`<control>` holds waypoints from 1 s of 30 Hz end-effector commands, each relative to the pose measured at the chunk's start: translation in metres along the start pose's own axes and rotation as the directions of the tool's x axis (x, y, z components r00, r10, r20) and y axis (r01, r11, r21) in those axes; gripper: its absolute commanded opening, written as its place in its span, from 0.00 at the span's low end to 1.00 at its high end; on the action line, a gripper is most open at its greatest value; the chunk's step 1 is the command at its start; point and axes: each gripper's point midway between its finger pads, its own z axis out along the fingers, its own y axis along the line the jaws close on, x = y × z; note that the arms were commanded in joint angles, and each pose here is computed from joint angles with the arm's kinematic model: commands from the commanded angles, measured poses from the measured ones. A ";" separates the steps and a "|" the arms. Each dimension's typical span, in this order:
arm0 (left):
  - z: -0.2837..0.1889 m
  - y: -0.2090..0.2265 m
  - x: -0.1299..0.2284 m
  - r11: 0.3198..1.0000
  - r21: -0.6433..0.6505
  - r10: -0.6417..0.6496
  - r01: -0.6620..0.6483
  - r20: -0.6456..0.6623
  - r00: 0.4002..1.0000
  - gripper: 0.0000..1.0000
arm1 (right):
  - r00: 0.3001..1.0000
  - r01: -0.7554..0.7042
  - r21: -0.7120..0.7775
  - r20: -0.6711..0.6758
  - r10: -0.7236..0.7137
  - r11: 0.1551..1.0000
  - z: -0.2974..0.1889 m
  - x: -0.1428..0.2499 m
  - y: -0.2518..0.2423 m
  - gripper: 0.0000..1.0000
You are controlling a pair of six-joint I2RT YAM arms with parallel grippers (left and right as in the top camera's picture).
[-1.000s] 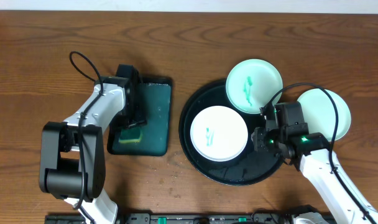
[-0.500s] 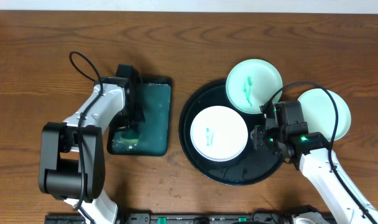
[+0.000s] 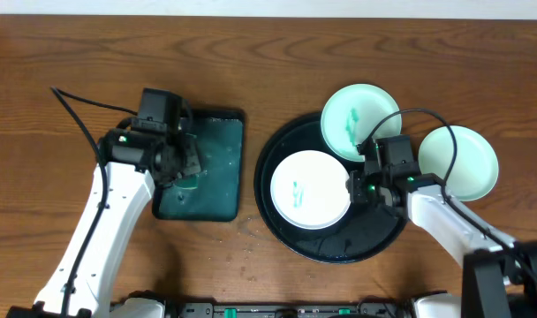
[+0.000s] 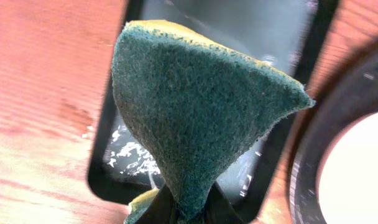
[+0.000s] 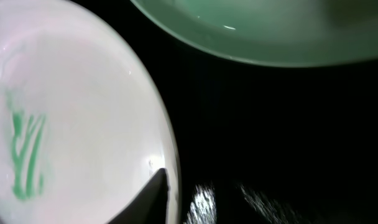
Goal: Clean dirty plates on tray and stack at the side
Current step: 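Grasp the sponge in the water tray with the left gripper, then move the sponge onto the white plate with the left gripper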
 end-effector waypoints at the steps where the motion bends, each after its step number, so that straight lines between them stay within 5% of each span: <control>1: -0.008 -0.022 0.003 0.996 0.074 0.051 -0.051 0.000 0.999 0.08 | 0.999 0.009 -0.045 -0.032 -0.010 0.999 0.012 0.003 0.009 0.14; 3: -0.006 -0.032 0.008 0.992 0.099 0.075 -0.073 -0.016 0.997 0.07 | 0.999 0.004 -0.042 -0.054 -0.006 0.999 0.017 0.007 0.008 0.01; 19: 0.064 -0.199 0.064 0.884 0.419 0.264 -0.207 -0.084 0.961 0.07 | 0.993 -0.051 0.006 -0.109 0.051 0.999 0.019 0.021 0.000 0.01; 25: 0.124 -0.224 0.097 0.899 0.398 0.269 -0.184 -0.168 0.948 0.07 | 0.992 -0.052 0.007 -0.114 0.053 0.999 0.019 0.022 0.000 0.01; 30: 0.161 -0.191 0.107 0.965 0.229 0.183 -0.127 -0.243 0.953 0.08 | 0.991 -0.054 0.010 -0.124 0.055 0.998 0.019 0.025 0.000 0.01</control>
